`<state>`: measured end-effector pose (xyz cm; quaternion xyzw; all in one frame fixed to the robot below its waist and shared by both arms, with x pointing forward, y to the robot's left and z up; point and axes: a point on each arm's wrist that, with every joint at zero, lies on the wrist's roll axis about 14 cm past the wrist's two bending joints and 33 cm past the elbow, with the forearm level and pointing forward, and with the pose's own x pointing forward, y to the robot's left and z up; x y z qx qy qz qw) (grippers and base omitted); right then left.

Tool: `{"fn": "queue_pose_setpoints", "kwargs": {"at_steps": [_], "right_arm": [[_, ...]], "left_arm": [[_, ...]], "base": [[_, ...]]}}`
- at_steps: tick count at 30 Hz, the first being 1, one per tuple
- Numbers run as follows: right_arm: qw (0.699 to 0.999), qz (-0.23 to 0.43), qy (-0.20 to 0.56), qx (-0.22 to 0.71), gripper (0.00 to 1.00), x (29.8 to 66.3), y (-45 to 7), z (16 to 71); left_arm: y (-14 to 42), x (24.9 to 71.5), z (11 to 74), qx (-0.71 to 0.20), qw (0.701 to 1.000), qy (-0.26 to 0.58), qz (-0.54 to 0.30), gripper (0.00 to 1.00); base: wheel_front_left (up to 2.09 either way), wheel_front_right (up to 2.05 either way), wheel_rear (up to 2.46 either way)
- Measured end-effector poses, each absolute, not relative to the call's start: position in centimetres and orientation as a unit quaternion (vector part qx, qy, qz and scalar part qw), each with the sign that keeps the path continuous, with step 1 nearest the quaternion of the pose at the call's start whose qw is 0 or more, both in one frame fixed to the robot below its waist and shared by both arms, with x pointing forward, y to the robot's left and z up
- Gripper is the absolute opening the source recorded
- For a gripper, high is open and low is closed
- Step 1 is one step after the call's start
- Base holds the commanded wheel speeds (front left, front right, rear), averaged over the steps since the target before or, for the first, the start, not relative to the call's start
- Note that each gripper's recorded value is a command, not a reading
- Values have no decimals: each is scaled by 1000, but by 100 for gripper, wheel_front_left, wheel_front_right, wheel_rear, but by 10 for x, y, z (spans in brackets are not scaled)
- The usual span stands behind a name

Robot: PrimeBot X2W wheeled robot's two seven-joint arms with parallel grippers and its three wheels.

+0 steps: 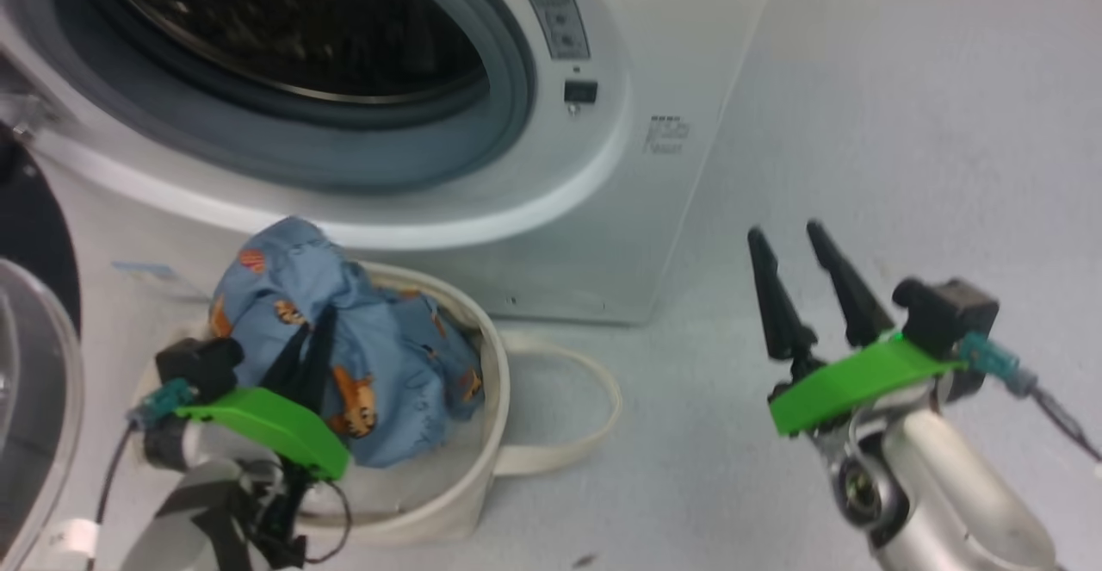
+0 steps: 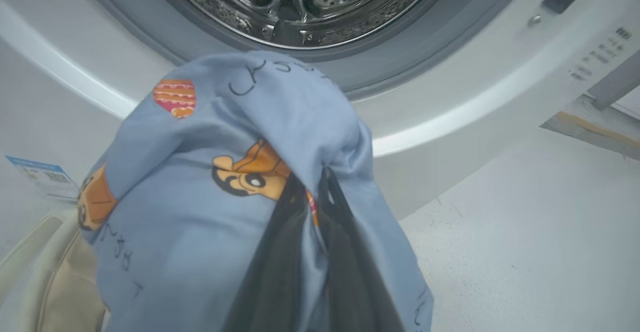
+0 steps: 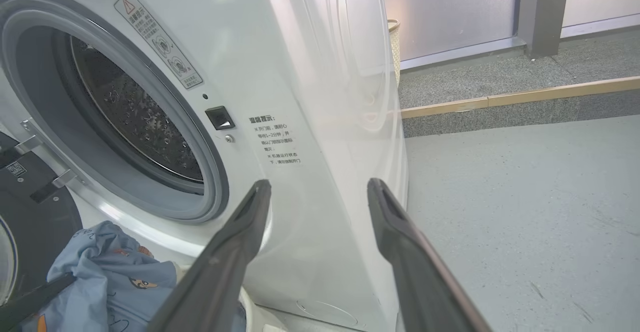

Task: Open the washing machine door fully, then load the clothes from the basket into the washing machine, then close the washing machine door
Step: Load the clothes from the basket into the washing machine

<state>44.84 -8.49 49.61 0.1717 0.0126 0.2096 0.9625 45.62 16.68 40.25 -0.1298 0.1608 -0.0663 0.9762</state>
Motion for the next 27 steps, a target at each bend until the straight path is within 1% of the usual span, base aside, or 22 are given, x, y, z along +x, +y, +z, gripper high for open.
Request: {"fn": "queue_pose_setpoints", "kwargs": {"at_steps": [7, 16, 20, 24, 27], "right_arm": [[961, 205, 0, 186, 100, 420, -85, 511], [960, 205, -29, 186, 100, 402, -90, 534], [961, 198, -33, 189, 100, 402, -95, 535], [963, 190, -30, 191, 100, 402, -100, 532], [964, 183, -28, 191, 100, 403, -104, 530]], "left_arm": [[152, 451, 479, -120, 988, 47, -90, 0], [152, 434, 542, -121, 987, -41, -100, 0], [166, 441, 550, -132, 986, -36, -93, 0], [184, 450, 566, -119, 988, -45, -88, 0], [187, 456, 579, -113, 988, -56, -92, 0]], "base": [[0, 0, 0], [0, 0, 0], [0, 0, 0], [0, 0, 0], [0, 0, 0]]}}
